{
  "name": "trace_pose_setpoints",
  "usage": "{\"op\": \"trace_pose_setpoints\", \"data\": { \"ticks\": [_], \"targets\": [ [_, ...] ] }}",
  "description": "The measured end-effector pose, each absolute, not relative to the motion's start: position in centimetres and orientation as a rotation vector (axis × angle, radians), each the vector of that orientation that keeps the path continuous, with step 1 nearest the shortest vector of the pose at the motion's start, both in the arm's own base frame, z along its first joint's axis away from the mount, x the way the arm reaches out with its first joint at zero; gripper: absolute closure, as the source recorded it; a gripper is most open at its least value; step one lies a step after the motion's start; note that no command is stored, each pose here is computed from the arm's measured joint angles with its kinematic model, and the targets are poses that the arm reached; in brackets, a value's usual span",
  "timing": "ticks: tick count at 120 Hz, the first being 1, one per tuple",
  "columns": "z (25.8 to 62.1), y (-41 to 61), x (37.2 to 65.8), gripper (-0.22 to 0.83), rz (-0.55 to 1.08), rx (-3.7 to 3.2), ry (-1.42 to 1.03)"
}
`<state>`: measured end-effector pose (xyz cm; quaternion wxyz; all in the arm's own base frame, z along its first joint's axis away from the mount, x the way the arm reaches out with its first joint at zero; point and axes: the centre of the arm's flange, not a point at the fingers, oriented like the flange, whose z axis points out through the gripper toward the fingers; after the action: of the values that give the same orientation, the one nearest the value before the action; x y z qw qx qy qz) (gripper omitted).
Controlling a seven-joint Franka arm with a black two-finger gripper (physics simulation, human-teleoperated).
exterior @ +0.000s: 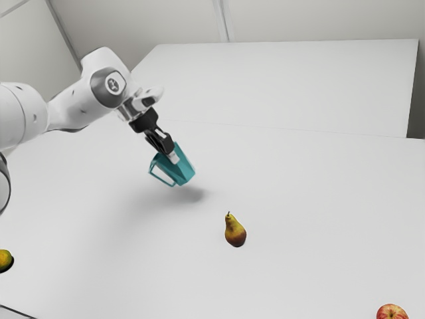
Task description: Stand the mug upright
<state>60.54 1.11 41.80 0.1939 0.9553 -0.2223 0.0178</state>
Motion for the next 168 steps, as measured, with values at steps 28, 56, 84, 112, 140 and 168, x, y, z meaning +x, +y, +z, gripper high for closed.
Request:
{"op": "trace_pose_setpoints", "data": {
  "ticks": [28,56,84,112,140,168],
  "targets": [
    [41.7,-0.1,61.0,0.78,-0.032,2.912,-0.709],
    [38.2,-2.1,60.2,0.78,-0.074,3.037,-0.739],
    [35.5,-2.0,60.2,0.78,-0.072,3.084,-0.645],
    [35.1,-2.1,60.4,0.43,-0.053,3.092,-0.551],
    [39.1,-3.1,60.0,0.14,0.039,3.095,-0.512],
    [48.7,-3.1,61.2,0.05,0.170,3.058,-0.430]
  ]
}}
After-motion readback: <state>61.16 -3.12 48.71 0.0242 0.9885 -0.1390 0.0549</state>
